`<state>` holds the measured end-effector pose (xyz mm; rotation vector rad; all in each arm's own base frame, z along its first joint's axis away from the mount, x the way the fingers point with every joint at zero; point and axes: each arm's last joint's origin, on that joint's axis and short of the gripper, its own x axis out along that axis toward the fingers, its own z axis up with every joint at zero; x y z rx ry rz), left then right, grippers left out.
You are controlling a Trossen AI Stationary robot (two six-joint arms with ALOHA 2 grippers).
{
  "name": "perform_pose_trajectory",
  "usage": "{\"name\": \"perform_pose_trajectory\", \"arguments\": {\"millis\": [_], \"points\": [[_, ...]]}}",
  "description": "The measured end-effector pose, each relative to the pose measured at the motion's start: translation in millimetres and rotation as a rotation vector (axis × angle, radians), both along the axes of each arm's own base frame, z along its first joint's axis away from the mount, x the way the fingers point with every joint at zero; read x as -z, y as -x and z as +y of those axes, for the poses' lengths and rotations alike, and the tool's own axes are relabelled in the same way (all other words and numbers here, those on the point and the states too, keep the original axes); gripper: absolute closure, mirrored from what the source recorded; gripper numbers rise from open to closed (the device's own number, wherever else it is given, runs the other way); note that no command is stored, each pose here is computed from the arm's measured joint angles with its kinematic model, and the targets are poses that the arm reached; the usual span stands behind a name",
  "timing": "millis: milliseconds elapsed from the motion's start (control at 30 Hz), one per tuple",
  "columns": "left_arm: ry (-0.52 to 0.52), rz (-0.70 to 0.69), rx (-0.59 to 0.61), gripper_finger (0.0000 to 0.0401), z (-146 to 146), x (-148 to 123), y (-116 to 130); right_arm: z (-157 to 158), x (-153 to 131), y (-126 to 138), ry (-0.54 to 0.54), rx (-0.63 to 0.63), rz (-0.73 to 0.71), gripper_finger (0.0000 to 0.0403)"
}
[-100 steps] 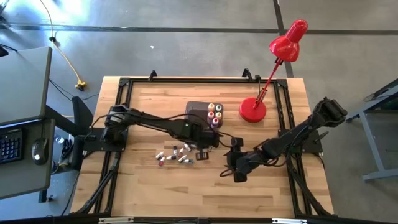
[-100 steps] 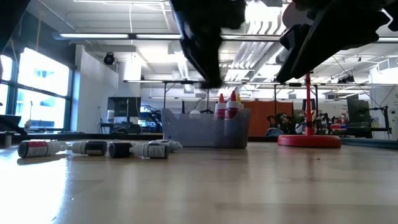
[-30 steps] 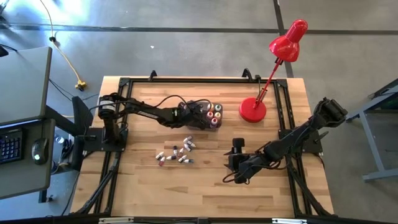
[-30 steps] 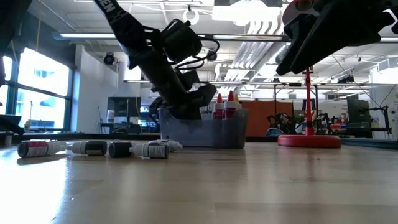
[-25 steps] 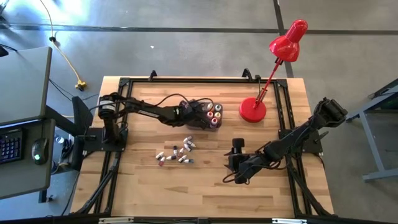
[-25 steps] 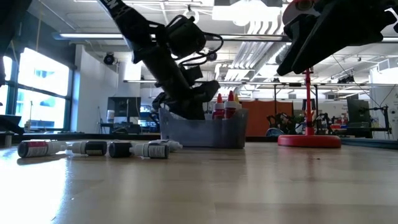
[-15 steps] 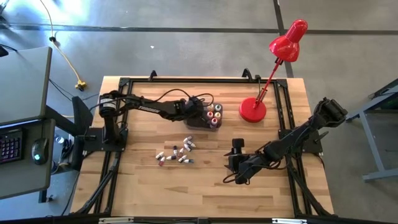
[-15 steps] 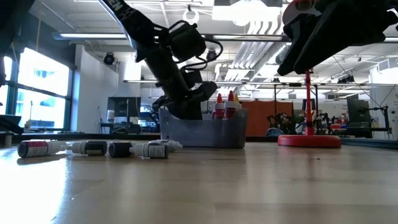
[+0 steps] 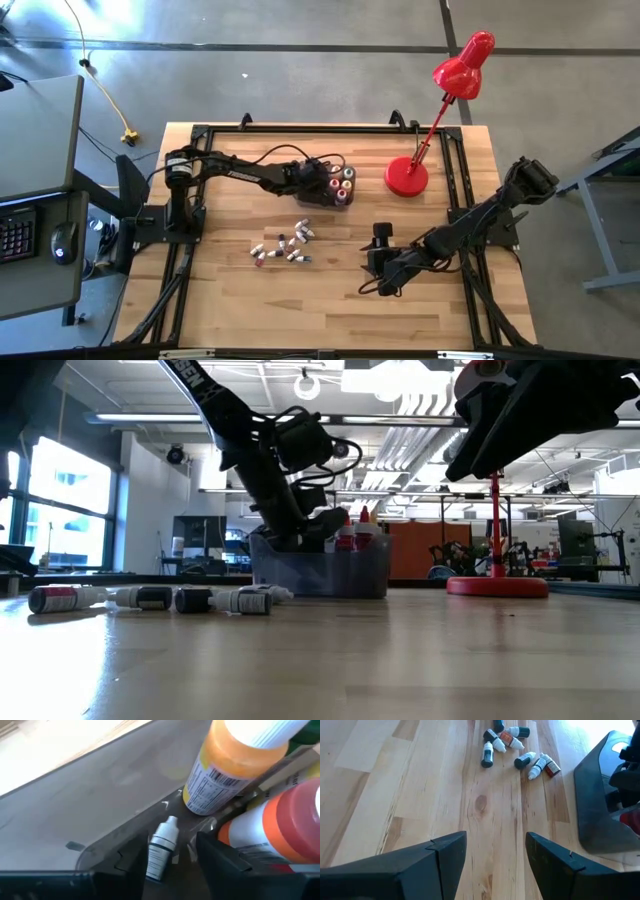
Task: Pick & Place food coloring
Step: Put the small red food coloring bottle into the black bin
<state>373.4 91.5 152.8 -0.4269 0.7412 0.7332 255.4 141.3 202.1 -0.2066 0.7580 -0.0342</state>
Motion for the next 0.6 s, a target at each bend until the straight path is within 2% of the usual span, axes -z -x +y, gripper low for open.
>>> {"name": "perform_pose_trajectory", "arguments": {"millis": [167, 433, 500, 600], "points": [[-0.004, 0.037, -0.01, 0.023, 1.1, -8.0, -2.6, 0.0, 0.0, 0.0, -0.001, -0.001, 0.001, 0.0204], [0.01, 0.202, 0.018, 0.0229, 2.6, -58.8, -11.3, 0.4, 0.1, 0.1, -0.007, -0.008, 0.005, 0.0204], [0.039, 0.268, 0.028, 0.0229, 1.3, -72.8, -9.0, 0.5, 0.2, 0.2, -0.009, -0.01, 0.006, 0.0204], [0.146, 0.354, 0.075, 0.0229, -2.5, -101.0, -3.5, 0.5, 0.2, 0.2, -0.01, -0.011, 0.007, 0.0204]]}}
